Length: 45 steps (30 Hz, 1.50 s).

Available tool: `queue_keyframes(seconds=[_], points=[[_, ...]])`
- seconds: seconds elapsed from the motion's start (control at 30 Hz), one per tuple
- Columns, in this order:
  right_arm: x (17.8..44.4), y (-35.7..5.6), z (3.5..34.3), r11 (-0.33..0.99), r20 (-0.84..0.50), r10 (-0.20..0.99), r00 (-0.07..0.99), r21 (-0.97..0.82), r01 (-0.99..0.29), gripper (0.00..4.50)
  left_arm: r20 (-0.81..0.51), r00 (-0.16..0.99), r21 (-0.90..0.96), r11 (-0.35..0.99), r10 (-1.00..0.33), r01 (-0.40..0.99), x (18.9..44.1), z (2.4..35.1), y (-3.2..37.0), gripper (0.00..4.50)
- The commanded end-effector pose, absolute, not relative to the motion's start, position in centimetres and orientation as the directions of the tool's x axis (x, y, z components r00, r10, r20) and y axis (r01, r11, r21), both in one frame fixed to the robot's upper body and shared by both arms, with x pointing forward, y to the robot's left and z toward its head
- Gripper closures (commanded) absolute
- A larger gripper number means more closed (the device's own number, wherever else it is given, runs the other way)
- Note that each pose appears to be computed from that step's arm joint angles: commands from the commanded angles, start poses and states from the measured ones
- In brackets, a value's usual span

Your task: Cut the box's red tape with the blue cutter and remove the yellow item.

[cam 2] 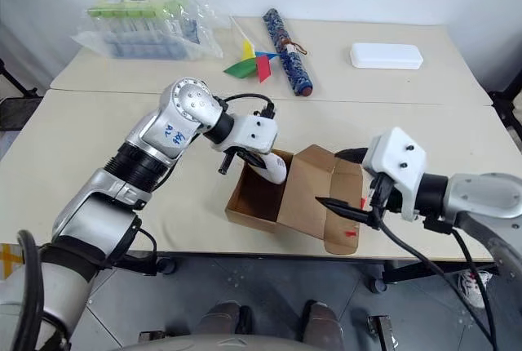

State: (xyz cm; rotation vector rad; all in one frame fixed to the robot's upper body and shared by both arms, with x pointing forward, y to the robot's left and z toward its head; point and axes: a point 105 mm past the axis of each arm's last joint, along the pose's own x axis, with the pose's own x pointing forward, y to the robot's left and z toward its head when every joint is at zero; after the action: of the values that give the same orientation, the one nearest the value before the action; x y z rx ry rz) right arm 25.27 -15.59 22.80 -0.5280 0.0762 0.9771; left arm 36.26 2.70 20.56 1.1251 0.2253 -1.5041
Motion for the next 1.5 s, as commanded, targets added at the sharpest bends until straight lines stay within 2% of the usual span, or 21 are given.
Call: queue_keyframes(seconds=[0.03,0.13,0.23,0.37,0.47,0.57,0.63,0.83,0.97,1.13,1.43,1.5], points=[[25.4,-15.8,23.7,0.418,-0.296,0.771,0.564,-0.433,-0.798,0.00,-0.663,0.176,0.476,-0.228,-0.728,0.850,36.1,23.3,2.2,4.44],[25.9,-16.1,24.6,0.413,-0.291,0.776,0.560,-0.436,-0.799,0.00,-0.523,0.258,0.456,-0.012,-0.812,0.890,37.1,26.7,2.7,4.44],[26.6,-16.0,26.0,0.411,-0.239,0.805,0.543,-0.435,-0.801,0.00,-0.400,0.407,0.438,0.219,-0.821,0.872,38.4,29.3,4.5,4.44],[27.4,-15.4,27.8,0.398,-0.127,0.864,0.487,-0.421,-0.815,0.00,-0.341,0.547,0.406,0.405,-0.765,0.819,39.0,30.0,7.2,4.44],[27.9,-15.2,28.1,0.371,-0.127,0.881,0.455,-0.412,-0.832,0.00,-0.318,0.625,0.365,0.516,-0.713,0.775,39.0,30.0,9.2,4.44],[28.7,-14.4,29.0,0.340,-0.078,0.916,0.394,-0.371,-0.864,0.00,-0.364,0.753,0.308,0.692,-0.548,0.653,39.7,28.0,13.7,4.44],[29.3,-13.4,30.1,0.304,0.002,0.947,0.321,-0.327,-0.895,0.00,-0.462,0.802,0.277,0.798,-0.378,0.535,39.4,24.5,18.0,4.44],[30.3,-11.5,29.2,0.173,-0.050,0.979,0.196,-0.298,-0.939,0.00,-0.594,0.785,0.284,0.867,-0.176,0.409,36.9,19.3,22.7,4.44],[30.5,-10.6,28.6,0.110,-0.080,0.987,0.140,-0.297,-0.948,0.00,-0.626,0.770,0.299,0.874,-0.123,0.383,35.8,18.1,24.1,4.44],[31.1,-10.1,28.8,0.089,-0.086,0.989,0.121,-0.310,-0.947,0.00,-0.612,0.781,0.258,0.901,-0.127,0.348,35.1,18.8,24.7,2.81],[30.7,-10.2,29.5,0.059,-0.090,0.991,0.096,-0.345,-0.937,0.00,-0.541,0.827,0.294,0.886,-0.155,0.359,33.2,22.9,24.9,0.01],[30.9,-10.3,29.6,0.060,-0.090,0.991,0.098,-0.349,-0.935,0.00,-0.538,0.822,0.290,0.875,-0.185,0.387,32.4,23.5,24.8,0.01]])
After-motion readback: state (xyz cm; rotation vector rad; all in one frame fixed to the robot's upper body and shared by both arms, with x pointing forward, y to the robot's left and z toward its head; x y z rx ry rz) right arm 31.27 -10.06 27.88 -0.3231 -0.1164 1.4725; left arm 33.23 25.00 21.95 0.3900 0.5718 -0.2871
